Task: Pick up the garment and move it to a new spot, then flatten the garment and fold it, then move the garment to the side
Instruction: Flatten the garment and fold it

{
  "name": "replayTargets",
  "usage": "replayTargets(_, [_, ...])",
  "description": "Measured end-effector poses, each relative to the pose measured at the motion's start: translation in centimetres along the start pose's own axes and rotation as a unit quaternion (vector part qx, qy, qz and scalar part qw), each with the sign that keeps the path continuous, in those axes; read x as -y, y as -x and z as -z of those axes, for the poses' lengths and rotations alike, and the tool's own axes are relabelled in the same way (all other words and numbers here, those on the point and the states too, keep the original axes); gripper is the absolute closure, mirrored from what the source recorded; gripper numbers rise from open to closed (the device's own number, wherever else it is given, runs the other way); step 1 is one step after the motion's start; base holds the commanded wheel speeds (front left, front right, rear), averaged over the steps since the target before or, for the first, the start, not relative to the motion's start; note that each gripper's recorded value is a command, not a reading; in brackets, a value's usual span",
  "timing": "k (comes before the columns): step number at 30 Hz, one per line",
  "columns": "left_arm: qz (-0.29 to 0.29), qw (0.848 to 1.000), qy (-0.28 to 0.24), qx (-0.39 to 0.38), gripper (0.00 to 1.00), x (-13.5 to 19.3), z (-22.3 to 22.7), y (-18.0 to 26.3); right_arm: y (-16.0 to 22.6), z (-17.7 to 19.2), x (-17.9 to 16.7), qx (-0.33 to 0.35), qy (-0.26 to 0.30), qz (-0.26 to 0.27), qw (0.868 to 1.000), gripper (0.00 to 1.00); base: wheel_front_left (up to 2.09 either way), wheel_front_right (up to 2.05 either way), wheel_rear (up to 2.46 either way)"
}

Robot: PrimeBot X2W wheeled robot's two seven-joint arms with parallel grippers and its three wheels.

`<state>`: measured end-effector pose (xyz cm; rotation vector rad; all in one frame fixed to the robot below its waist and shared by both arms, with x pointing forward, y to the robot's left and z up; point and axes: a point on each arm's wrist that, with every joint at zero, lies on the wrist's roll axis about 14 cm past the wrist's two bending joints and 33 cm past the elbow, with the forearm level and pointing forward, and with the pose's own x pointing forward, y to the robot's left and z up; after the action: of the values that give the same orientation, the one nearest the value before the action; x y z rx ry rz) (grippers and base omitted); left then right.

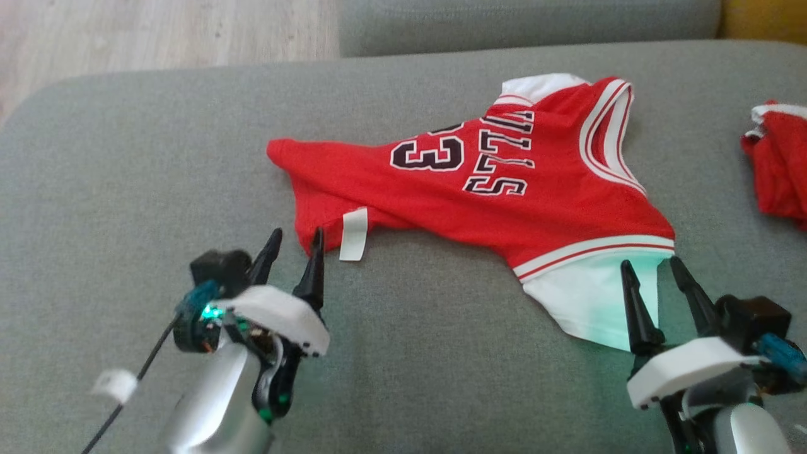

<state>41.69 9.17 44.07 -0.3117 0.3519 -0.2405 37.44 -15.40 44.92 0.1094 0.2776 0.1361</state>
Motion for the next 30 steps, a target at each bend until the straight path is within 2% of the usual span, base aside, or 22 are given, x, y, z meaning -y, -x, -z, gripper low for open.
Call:
replayTargets(5, [-0.03, 0.997, 0.008, -0.068, 0.0, -1.0, 2.4, -1.6, -0.9, -0.5, -0.1, 0.006, 0.001, -0.003, 1.0, 0.0, 0.0, 0.0, 0.0])
replayTargets(13, [-0.013, 0.995, 0.035, -0.093, 0.0, 0.2, 3.1, -3.1, -0.8, -0.1, 0.5, 0.001, -0.001, 0.007, 1.0, 0.0, 0.0, 0.0, 0.0])
replayTargets(17, [-0.012, 0.995, 0.03, -0.099, 0.02, 0.2, 3.3, -3.6, -0.7, 0.0, 0.7, 0.001, -0.002, 0.01, 1.0, 0.0, 0.0, 0.0, 0.0])
replayTargets(19, [-0.012, 0.994, 0.028, -0.104, 0.53, 0.2, 3.5, -3.7, -0.7, 0.0, 0.8, 0.002, -0.003, 0.011, 1.0, 0.0, 0.0, 0.0, 0.0])
replayTargets(20, [-0.01, 0.994, 0.027, -0.106, 1.0, 0.3, 3.6, -3.7, -0.7, 0.0, 0.9, 0.002, -0.003, 0.012, 1.0, 0.0, 0.0, 0.0, 0.0])
replayTargets(25, [-0.006, 0.994, 0.019, -0.106, 1.0, 0.4, 3.8, -3.7, -0.7, 0.1, 0.9, 0.001, -0.003, 0.013, 1.0, 0.0, 0.0, 0.0, 0.0])
replayTargets(30, [0.004, 0.998, 0.002, -0.067, 1.0, 0.7, 2.9, -3.9, -0.6, 0.2, 1.2, 0.0, -0.005, 0.017, 1.0, 0.0, 0.0, 0.0, 0.0])
